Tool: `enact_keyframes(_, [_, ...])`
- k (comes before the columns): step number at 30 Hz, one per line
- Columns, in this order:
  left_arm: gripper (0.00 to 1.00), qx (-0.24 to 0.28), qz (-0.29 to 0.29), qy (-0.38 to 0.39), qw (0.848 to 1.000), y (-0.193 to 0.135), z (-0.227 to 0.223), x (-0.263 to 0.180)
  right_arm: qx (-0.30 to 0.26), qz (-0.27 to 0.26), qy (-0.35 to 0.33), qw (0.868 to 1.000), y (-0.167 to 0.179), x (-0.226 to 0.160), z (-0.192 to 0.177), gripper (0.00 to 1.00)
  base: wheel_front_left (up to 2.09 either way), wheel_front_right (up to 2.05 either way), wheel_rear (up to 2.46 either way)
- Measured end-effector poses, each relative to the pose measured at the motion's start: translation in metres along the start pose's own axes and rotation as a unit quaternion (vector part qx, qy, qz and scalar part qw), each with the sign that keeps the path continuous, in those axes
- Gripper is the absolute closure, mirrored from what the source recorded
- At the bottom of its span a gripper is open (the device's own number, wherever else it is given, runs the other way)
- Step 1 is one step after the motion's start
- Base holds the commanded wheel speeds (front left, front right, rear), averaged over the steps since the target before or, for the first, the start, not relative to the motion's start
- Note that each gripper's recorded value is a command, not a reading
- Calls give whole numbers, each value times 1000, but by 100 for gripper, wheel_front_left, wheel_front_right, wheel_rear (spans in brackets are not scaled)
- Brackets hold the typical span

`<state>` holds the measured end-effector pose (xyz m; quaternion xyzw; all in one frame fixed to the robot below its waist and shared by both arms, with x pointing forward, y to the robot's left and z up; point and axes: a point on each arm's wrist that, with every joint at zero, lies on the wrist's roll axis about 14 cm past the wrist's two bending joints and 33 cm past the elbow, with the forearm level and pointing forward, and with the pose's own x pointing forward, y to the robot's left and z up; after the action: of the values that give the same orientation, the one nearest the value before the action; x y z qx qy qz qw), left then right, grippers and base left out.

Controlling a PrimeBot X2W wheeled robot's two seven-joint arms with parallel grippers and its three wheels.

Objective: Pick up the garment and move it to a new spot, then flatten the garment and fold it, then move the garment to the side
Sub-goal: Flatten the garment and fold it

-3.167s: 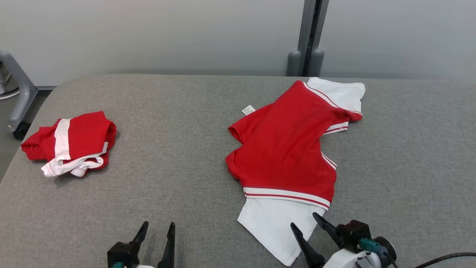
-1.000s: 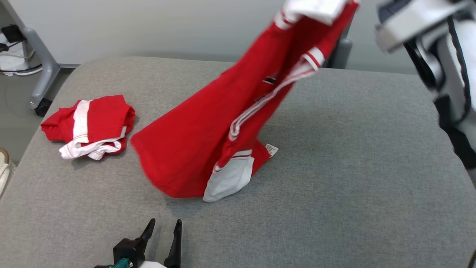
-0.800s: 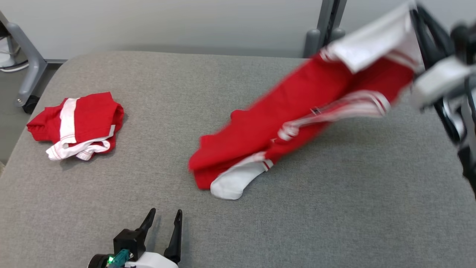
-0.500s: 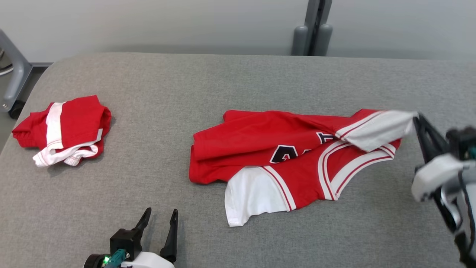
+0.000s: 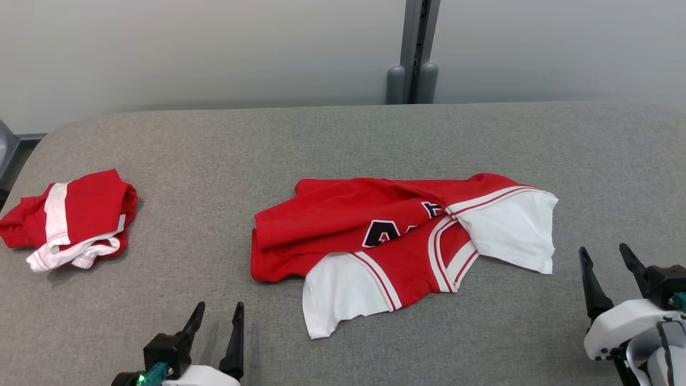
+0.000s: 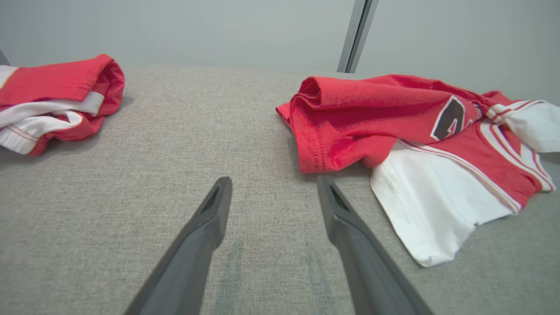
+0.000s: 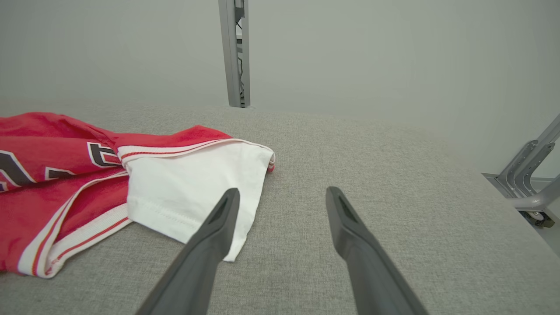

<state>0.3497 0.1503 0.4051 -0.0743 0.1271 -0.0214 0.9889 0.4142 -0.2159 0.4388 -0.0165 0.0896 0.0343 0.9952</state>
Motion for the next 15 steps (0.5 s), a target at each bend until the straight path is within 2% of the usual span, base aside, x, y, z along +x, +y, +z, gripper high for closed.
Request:
enact_keyframes(6, [0,-6,-2,-27,1000,-2,20,12,13,-16,-6,1000,-3,-13,-2,0,0,0,0])
enact_keyframes(10, [0,-5,-10,-51,999,-6,42,36,20,-13,-9,1000,5,-14,-2,0,0,0,0])
enact_keyframes(15, [0,-6,-23,-34,999,-11,48,73,22,-6,-6,1000,11,-9,-5,0,0,0,0])
